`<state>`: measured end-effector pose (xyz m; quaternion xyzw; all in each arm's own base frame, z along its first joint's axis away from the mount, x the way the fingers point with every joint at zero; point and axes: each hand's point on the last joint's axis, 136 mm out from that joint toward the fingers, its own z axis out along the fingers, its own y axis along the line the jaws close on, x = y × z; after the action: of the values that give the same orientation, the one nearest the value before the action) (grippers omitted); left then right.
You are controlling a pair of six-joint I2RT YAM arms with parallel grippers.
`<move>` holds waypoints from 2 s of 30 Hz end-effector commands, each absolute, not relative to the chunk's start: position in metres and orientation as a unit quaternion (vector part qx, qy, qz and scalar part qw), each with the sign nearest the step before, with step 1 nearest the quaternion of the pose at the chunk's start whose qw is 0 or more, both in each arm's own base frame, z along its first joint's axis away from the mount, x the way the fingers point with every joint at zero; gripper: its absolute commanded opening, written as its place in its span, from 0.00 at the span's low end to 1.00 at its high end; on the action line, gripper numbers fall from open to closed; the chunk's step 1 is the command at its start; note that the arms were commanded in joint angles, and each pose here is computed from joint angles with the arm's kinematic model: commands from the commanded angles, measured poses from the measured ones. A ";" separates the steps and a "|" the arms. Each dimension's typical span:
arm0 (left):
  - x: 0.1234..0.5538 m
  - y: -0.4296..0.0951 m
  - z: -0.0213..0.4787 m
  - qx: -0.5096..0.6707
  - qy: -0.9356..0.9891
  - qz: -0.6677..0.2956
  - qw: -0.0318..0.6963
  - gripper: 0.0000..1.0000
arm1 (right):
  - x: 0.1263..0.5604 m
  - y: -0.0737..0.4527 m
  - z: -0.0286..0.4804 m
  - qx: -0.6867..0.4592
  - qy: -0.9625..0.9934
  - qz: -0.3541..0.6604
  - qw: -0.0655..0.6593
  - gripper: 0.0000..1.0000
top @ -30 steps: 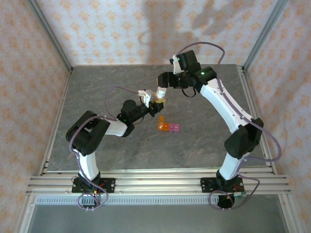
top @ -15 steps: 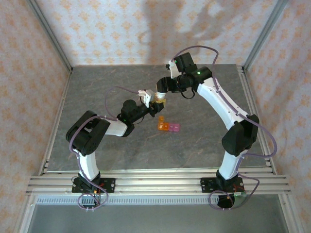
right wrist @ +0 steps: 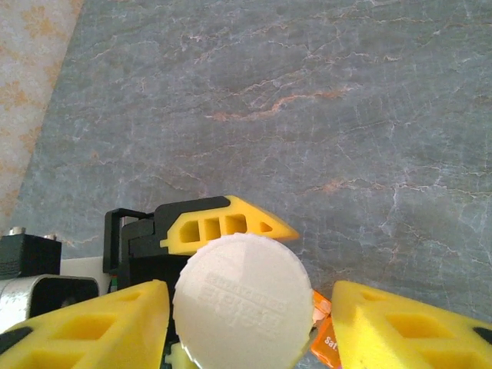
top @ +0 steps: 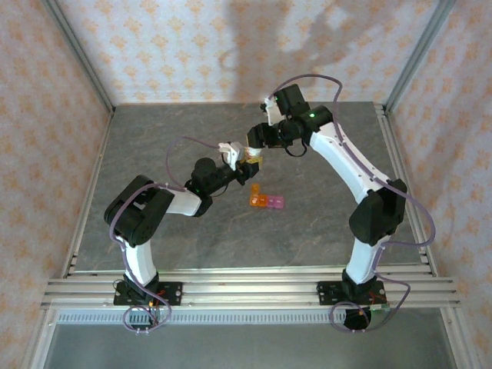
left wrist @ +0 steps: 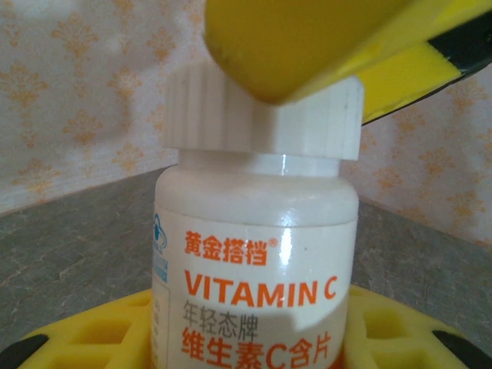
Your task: Sort the pills into containers
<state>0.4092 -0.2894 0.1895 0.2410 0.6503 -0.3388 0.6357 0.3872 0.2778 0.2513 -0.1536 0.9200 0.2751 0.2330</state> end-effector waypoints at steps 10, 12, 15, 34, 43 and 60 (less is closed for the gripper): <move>0.406 -0.291 0.234 0.245 0.601 -0.352 0.675 0.00 | 0.388 0.275 0.235 -0.056 0.938 0.245 0.240 0.41; 0.406 -0.291 0.234 0.244 0.601 -0.351 0.676 0.00 | 0.387 0.274 0.229 -0.016 0.941 0.226 0.250 0.42; 0.408 -0.290 0.233 0.242 0.603 -0.346 0.677 0.00 | 0.383 0.280 0.219 0.031 0.939 0.223 0.261 0.42; 0.405 -0.291 0.232 0.250 0.600 -0.350 0.674 0.00 | 0.386 0.246 0.312 -0.015 0.898 0.288 0.333 0.76; 0.399 -0.299 0.238 0.268 0.590 -0.409 0.643 0.00 | 0.370 0.253 0.294 -0.217 0.892 0.253 0.306 0.79; 0.395 -0.303 0.236 0.276 0.589 -0.435 0.623 0.00 | 0.378 0.268 0.277 -0.237 0.889 0.272 0.281 0.67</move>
<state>0.3954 -0.3044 0.2081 0.2680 0.6246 -0.4274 0.5962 0.3758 0.2647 0.2615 -0.2303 0.8988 0.2592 0.2682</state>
